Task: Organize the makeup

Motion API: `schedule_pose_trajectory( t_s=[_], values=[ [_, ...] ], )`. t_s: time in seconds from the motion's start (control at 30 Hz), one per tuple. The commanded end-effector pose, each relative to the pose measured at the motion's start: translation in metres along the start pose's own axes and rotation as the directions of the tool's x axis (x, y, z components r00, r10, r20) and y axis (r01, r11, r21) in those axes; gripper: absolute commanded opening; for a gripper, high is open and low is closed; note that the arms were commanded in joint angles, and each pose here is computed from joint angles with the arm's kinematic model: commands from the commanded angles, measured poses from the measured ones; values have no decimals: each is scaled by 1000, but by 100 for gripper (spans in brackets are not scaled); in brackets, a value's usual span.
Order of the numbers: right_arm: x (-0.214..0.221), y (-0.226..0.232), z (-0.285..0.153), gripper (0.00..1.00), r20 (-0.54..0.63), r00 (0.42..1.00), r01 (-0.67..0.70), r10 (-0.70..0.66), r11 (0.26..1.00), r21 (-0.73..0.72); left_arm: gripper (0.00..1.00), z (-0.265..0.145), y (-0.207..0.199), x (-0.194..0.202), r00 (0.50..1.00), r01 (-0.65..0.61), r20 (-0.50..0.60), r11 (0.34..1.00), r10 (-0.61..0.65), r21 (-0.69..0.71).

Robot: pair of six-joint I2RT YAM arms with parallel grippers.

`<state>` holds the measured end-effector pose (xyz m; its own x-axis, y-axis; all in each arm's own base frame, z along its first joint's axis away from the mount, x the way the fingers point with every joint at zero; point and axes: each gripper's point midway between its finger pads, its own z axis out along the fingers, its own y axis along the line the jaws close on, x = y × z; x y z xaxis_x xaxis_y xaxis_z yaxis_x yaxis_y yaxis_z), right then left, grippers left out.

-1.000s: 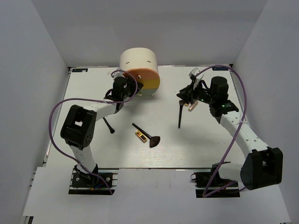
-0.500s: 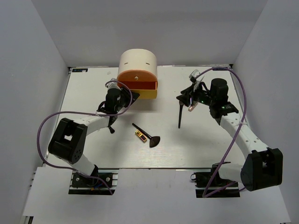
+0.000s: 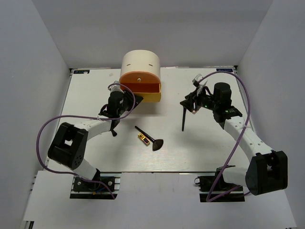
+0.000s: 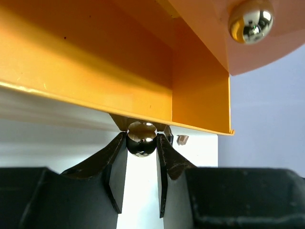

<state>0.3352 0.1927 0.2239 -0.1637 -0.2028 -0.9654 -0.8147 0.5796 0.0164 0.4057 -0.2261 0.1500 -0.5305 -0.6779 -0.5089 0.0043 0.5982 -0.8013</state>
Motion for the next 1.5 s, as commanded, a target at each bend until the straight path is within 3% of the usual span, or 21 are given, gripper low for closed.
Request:
schedule_pose_trajectory(
  t_s=[0.0,0.3,0.33,0.5,0.6,0.8,0.87,1.0,1.2,1.27,1.47],
  values=[
    [2,-4,-1,52,0,1000,5,-5,1000,20,25,-14,-20,-1,1000,2,-6,999,-2,50],
    [27,-14,4,55,-63,996,-54,58,996,74,32,-20,-17,4,1000,4,-30,999,-3,38],
    [29,-14,5,55,-68,996,-60,65,995,78,43,-20,-15,4,1000,4,-30,1000,-3,30],
    [59,-24,6,55,-142,977,-140,162,978,157,72,-21,-18,1,1000,4,-23,1000,-4,26],
    [80,-33,9,45,-199,951,-192,236,957,218,86,-24,-28,-8,1000,-11,0,999,11,36],
    [136,-32,15,36,-364,823,-339,437,891,303,88,-41,-46,-26,997,-73,43,996,70,52],
    [141,-36,19,35,-385,801,-342,458,878,334,88,-53,-54,-33,992,-109,65,992,105,67],
    [167,-42,28,35,-440,705,-397,557,823,406,89,-81,-47,-43,981,-167,105,986,165,8],
    [177,-50,35,39,-446,678,-386,584,800,460,90,-133,-5,-51,968,-193,124,961,220,-196],
    [185,-55,35,41,-455,661,-372,597,787,492,90,-148,29,-46,970,-178,99,925,223,-336],
    [193,-61,45,42,-477,651,-331,590,787,521,93,-179,82,-29,979,-152,30,826,200,-543]
  ],
)
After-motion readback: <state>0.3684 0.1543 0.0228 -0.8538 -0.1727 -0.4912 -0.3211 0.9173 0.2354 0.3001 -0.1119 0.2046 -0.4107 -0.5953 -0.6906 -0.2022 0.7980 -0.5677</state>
